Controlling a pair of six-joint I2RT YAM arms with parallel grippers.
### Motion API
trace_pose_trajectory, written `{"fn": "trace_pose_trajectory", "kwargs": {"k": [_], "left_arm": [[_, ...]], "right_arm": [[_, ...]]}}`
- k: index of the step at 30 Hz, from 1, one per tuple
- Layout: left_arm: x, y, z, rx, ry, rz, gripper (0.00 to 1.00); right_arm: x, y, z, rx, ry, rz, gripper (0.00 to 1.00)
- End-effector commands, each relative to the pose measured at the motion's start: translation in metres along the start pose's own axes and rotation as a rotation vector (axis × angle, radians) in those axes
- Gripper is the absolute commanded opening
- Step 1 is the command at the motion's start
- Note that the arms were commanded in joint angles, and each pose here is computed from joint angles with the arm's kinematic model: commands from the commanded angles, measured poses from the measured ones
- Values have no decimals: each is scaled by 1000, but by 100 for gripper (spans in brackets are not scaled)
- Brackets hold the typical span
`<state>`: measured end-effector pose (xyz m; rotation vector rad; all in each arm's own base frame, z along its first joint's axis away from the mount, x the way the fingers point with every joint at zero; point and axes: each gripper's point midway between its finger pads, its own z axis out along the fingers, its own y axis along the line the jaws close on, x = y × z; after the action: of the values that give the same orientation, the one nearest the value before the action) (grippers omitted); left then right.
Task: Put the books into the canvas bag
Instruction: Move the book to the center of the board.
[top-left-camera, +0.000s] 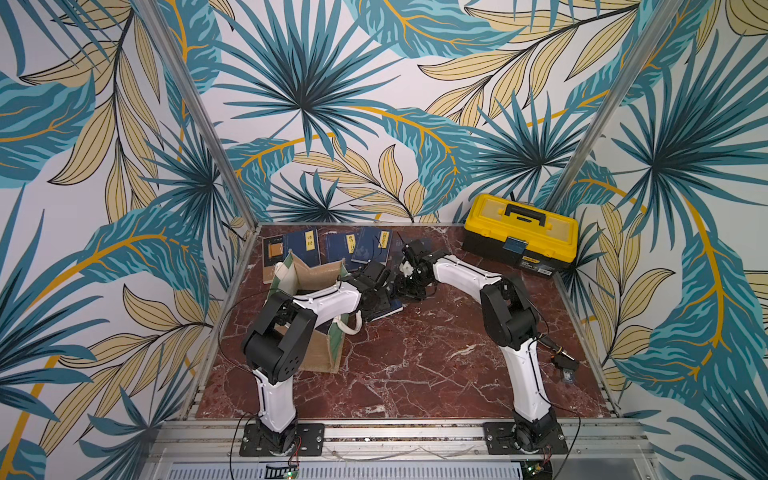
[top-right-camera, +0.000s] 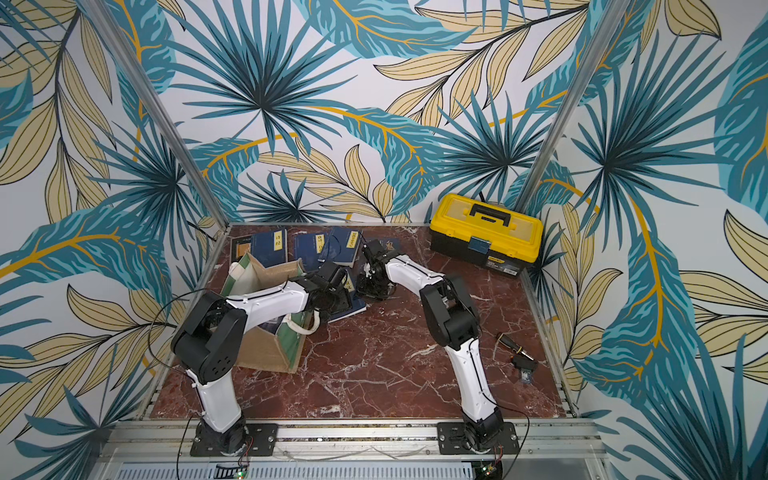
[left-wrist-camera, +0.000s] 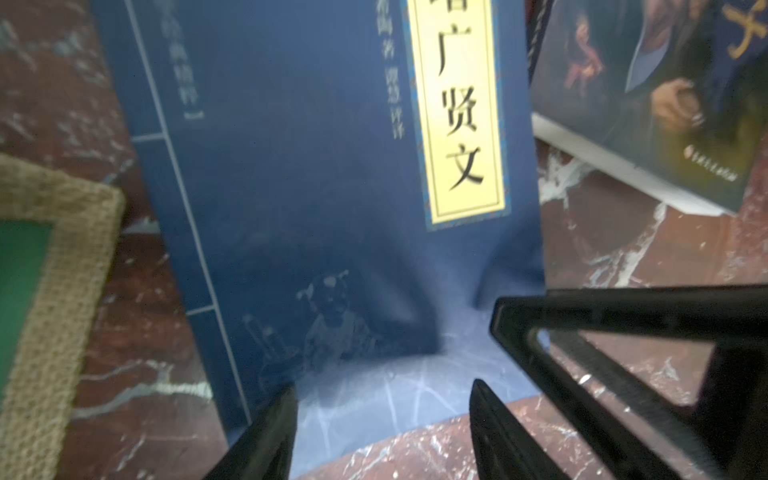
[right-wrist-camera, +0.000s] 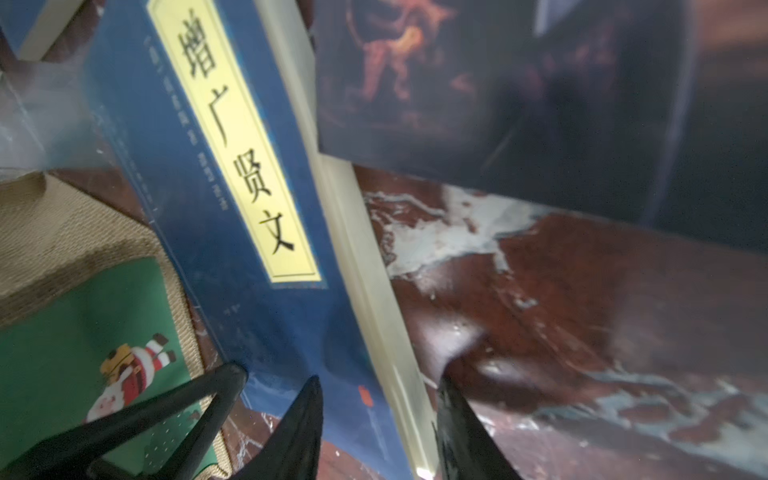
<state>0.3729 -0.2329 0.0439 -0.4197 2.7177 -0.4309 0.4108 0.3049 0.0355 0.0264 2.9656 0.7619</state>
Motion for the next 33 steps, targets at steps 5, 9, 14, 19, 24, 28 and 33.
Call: {"fn": "trace_pose_trajectory", "kwargs": {"k": [5,9,14,19,24,28,33], "left_arm": [[30,24,35,-10,95,-41,66],[42,31,40,-8,119,-57,65],[55,32,42,6,146,-60,65],[58,34,38,3,140,-44,65],[57,30,29,25,135,-14,65],[55,22,9,64,116,17,65],[50,3,-25,125,98,77,66]], "right_arm": [[13,15,9,-114,58,38,36],[20,19,11,-150,82,51,32],[34,12,17,-104,123,37,35],[44,5,23,-28,149,-2,21],[40,8,13,-43,91,-5,0],[44,8,-9,-33,51,-25,0],[62,3,-36,-50,-9,-13,0]]}}
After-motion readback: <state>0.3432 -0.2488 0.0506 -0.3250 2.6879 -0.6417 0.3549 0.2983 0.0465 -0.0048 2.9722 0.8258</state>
